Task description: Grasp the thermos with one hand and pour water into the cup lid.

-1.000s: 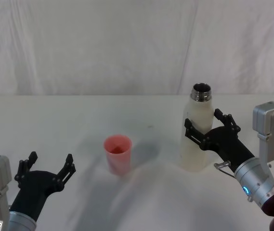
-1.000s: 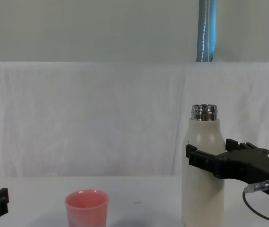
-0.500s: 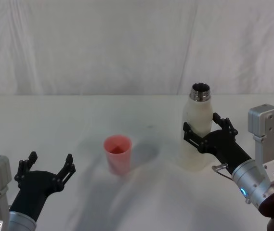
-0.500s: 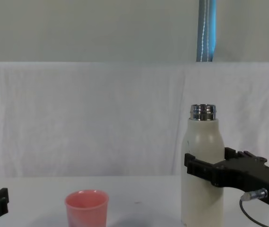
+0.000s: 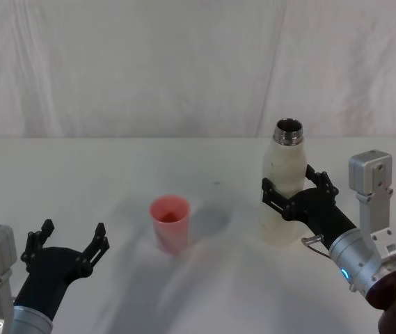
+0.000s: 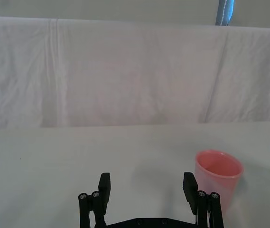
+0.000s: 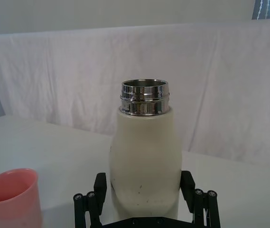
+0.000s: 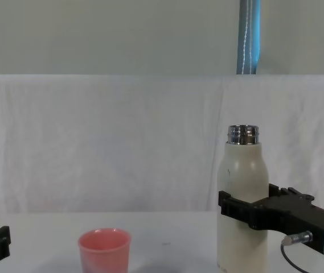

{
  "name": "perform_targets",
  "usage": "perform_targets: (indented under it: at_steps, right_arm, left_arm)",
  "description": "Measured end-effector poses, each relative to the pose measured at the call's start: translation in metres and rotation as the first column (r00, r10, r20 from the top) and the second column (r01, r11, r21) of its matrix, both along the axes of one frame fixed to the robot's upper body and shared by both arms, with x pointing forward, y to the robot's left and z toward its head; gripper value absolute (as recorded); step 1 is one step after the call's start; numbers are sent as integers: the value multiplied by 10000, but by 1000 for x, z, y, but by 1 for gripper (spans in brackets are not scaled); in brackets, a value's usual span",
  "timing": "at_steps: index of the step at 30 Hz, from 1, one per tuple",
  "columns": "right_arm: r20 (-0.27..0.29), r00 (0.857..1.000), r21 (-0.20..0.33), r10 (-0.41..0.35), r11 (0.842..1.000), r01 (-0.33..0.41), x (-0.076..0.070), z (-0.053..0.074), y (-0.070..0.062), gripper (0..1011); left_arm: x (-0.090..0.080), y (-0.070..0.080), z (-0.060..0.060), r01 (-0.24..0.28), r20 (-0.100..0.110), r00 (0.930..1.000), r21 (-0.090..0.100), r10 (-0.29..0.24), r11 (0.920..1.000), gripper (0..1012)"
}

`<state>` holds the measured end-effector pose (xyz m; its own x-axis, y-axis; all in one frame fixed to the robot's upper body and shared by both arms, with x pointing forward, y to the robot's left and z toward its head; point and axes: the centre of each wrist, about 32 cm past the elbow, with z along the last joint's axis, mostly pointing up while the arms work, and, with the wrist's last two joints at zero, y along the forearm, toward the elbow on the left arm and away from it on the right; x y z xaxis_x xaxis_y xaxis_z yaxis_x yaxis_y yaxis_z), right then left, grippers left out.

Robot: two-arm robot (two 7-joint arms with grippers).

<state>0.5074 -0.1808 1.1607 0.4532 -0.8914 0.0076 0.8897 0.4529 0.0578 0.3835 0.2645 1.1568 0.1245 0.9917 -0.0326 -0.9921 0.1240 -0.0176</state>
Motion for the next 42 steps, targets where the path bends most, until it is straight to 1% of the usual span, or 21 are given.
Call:
perform_targets:
  at_steps: [15, 33, 36, 42]
  right_arm:
    - [-111, 9998, -170, -136, 9998, 134, 12, -5, 4, 1001]
    - [-93, 9999, -146, -128, 9998, 126, 11, -4, 3, 1001]
    - [-93, 9999, -143, -130, 9998, 128, 11, -4, 3, 960]
    - [-95, 9999, -139, -132, 9998, 131, 11, -4, 3, 950]
  left_arm:
    - [0, 0, 0, 0, 0, 10000, -1, 0, 10000, 1001]
    - [0, 0, 0, 0, 0, 10000, 0, 0, 10000, 1001]
    - [0, 0, 0, 0, 1, 10000, 0, 0, 10000, 1001]
    - [0, 0, 0, 0, 0, 10000, 0, 0, 10000, 1001]
